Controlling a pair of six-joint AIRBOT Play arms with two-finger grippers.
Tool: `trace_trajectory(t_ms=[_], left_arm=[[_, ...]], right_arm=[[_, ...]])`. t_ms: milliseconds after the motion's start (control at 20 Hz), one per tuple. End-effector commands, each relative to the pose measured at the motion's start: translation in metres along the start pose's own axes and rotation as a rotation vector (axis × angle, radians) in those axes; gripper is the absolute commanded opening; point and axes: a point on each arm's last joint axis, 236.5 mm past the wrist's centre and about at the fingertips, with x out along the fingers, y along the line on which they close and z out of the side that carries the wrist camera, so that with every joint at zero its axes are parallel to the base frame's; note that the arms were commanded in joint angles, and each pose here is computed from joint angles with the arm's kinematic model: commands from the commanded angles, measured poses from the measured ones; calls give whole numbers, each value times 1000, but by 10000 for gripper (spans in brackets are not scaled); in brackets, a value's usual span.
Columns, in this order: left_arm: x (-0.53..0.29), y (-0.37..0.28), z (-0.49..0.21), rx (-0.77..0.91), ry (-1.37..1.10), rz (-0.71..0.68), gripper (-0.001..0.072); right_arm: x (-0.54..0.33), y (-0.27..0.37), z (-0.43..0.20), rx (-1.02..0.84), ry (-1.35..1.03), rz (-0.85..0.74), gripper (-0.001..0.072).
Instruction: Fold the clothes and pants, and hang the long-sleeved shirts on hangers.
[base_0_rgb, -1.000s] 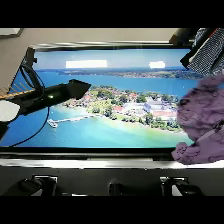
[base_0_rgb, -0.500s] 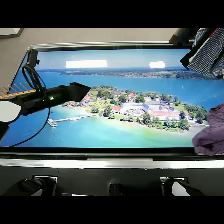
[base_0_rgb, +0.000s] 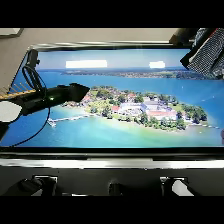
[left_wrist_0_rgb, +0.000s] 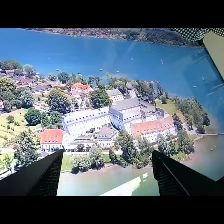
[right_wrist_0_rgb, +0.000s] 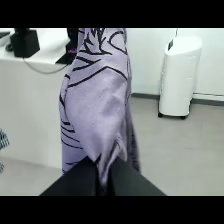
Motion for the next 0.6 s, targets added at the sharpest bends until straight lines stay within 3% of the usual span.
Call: trace_trajectory(t_ms=[0,550], left_arm=[[0,1,0,2,-1,2,597],[0,2,0,10,0,9,603]], right_arm=[[11,-16,10,33,-46,-42,33],[53,-69,15,130,-97,-140,34]])
